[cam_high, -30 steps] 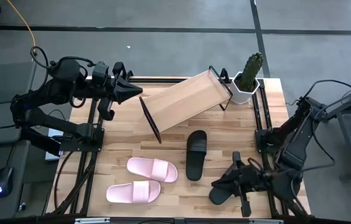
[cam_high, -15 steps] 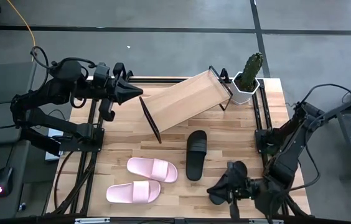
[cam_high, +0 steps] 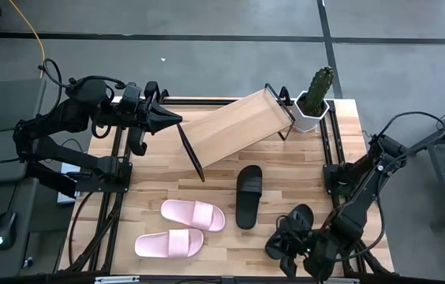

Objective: Pick and place slides into the shelf
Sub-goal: Put the right black slide on the shelf

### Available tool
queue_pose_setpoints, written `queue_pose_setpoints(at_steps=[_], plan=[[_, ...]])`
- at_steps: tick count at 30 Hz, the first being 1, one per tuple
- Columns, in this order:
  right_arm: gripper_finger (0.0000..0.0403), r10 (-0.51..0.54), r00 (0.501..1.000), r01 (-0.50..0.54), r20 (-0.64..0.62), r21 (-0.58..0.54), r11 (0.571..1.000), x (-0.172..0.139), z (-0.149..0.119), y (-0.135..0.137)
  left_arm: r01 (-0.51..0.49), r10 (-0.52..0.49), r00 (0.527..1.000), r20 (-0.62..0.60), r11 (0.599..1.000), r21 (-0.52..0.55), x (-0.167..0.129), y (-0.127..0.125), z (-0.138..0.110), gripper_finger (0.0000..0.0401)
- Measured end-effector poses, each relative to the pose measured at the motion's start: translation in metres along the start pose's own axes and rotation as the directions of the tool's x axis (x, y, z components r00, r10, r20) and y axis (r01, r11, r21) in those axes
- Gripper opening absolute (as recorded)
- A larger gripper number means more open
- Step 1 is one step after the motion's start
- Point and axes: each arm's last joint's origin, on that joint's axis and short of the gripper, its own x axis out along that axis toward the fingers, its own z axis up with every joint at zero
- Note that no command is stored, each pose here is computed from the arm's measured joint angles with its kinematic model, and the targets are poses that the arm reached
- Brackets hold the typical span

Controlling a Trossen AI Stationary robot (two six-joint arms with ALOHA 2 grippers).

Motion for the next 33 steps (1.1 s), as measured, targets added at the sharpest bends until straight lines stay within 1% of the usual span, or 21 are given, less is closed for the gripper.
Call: queue_pose_setpoints(at_steps=[3,8,13,18,26,33], plan=[[0.0,-0.015,0.998,0.017,-0.057,0.034,0.999,0.004,-0.004,-0.001,0.0,0.0,1.0,-0.002,1.0,-0.003,0.0,0.0,0.0,0.0001],[0.0,-0.051,0.985,0.061,-0.167,0.052,0.997,0.012,-0.008,-0.006,-0.003,0.003,1.0,-0.018,1.0,-0.005,0.0,0.0,-0.002,0.0001],[0.0,-0.144,0.944,0.16,-0.298,0.032,0.987,0.024,-0.011,-0.016,-0.003,0.003,1.0,-0.02,1.0,-0.006,0.001,0.0,-0.002,0.0001],[0.0,-0.25,0.881,0.271,-0.401,-0.005,0.963,0.04,-0.016,-0.027,-0.003,0.003,1.0,-0.02,1.0,-0.006,0.001,0.0,-0.002,0.0001],[0.0,-0.285,0.841,0.307,-0.459,-0.027,0.951,0.054,-0.021,-0.03,-0.003,0.003,1.0,-0.021,1.0,-0.006,0.001,0.0,-0.002,0.0001],[0.0,-0.331,0.789,0.353,-0.517,-0.059,0.934,0.064,-0.028,-0.035,-0.005,0.005,1.0,-0.029,1.0,-0.006,0.001,0.001,-0.003,0.0001]])
